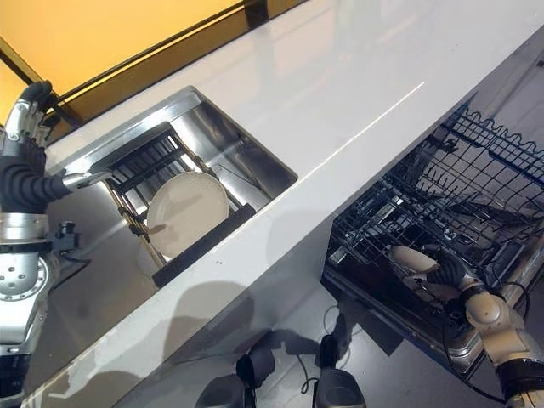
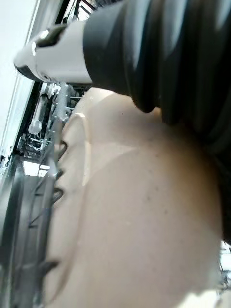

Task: Pick up plates and place into dishwasher.

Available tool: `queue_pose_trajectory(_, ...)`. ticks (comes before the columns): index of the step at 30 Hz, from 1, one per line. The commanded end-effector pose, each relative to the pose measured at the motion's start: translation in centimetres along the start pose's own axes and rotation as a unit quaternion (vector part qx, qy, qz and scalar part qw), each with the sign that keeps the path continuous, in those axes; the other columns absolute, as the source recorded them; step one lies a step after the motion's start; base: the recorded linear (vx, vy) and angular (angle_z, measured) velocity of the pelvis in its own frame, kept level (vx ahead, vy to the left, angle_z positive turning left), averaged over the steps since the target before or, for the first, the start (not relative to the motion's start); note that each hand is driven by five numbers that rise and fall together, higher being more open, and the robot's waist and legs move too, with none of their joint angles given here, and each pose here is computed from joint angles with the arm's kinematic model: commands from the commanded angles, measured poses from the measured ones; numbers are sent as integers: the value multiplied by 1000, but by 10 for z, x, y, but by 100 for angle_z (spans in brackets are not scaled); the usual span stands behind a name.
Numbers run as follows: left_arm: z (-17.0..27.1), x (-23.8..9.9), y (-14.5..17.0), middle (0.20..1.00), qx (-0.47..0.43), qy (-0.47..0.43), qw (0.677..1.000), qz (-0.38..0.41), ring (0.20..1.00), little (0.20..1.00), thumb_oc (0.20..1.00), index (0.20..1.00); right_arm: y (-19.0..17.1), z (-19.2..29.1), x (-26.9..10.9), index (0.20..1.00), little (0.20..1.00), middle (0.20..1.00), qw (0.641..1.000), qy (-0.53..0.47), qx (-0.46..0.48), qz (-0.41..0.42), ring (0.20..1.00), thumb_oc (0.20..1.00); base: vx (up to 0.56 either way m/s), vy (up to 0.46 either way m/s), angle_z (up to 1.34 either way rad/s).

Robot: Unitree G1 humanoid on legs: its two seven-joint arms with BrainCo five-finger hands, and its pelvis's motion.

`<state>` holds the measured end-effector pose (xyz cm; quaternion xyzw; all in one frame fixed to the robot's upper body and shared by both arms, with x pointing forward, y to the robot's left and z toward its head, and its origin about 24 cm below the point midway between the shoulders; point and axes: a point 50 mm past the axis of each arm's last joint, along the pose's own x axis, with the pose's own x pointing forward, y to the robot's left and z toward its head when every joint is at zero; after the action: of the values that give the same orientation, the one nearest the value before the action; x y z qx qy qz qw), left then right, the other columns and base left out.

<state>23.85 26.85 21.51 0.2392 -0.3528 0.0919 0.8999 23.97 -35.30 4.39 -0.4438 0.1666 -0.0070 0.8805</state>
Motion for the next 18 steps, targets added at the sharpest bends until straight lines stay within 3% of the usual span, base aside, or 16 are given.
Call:
queue_pose_trajectory(1,2,1,2,1000,23,-12,999,-22,1000,1000,1000,1000,10,1,-5,1000,1000,1000,1000,-7,-13,0,1000,1000,37,-3,1)
queue_pose_trajectory(11,-7,-19,13,1000,41,17,999,-5,1000,1000,1000,1000,-32,48,-19,1000,1000,1000,985,-90,-64,-129,1000,1000,17,9,-7)
queue_pose_trajectory(18,-16,-38,24,1000,26,54,998,22,1000,1000,1000,1000,-64,83,-45,1000,1000,1000,955,-188,-87,-210,1000,1000,-28,41,-12)
